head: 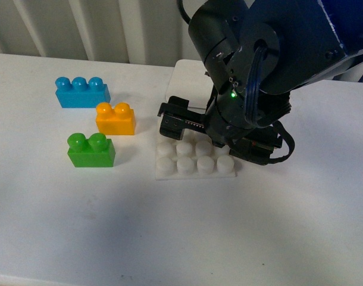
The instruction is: Insert yellow block into base center
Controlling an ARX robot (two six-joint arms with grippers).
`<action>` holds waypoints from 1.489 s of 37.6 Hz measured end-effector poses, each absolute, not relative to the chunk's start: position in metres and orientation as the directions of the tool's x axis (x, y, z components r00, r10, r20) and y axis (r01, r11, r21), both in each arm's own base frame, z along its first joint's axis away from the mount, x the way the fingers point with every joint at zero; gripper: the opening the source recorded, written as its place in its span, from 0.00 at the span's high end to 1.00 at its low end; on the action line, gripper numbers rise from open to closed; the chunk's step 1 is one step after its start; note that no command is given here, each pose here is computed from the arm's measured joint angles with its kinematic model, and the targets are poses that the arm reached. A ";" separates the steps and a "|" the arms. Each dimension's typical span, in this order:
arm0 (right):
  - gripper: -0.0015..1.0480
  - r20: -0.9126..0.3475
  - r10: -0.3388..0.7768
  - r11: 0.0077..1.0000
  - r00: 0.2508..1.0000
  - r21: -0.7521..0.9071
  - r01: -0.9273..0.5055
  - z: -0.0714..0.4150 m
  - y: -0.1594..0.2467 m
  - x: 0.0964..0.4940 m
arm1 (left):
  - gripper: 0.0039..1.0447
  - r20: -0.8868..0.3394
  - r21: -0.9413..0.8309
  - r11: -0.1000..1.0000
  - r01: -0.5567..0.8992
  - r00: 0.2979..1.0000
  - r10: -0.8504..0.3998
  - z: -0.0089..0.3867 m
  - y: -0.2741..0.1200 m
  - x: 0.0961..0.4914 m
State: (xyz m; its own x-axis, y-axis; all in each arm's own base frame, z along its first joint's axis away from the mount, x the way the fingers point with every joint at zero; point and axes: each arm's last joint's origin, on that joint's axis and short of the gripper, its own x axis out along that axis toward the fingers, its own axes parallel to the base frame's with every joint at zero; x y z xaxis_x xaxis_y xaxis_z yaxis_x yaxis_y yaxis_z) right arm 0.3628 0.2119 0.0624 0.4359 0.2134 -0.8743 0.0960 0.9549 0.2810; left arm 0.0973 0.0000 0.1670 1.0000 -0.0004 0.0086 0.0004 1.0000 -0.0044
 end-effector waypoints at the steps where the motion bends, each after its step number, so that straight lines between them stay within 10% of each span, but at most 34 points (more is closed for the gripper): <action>1: 0.09 -0.874 0.215 0.954 0.436 0.283 0.096 0.063 0.213 0.363 | 0.06 0.009 -0.004 1.000 0.000 1.000 0.000 0.167 0.000 0.097; 24: 0.09 -0.719 0.243 0.879 0.652 0.447 0.166 0.110 0.151 0.369 | 0.06 0.009 -0.004 1.000 0.000 1.000 0.000 0.167 0.000 0.097; 43: 0.10 -0.467 0.152 0.930 0.871 0.365 0.033 0.202 0.021 0.263 | 0.06 0.009 -0.004 1.000 0.000 1.000 0.000 0.167 0.000 0.097; 48: 0.36 -0.053 0.005 0.995 0.999 0.103 0.000 0.209 0.002 0.211 | 0.06 0.009 -0.005 1.000 -0.003 1.000 0.003 0.167 0.000 0.097; 56: 0.66 0.004 -0.005 1.000 1.000 0.024 0.004 0.200 0.000 0.180 | 0.06 0.009 -0.004 1.000 0.001 1.000 -0.001 0.167 0.000 0.097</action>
State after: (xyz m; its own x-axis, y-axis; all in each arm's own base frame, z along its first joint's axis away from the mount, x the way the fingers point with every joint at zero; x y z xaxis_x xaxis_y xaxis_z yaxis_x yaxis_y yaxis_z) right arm 0.1798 0.0001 0.2004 1.0000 -0.0046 0.0040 0.0045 0.9997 0.0242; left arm 0.0973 0.0000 0.1670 1.0000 -0.0008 0.0086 0.0008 1.0000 -0.0044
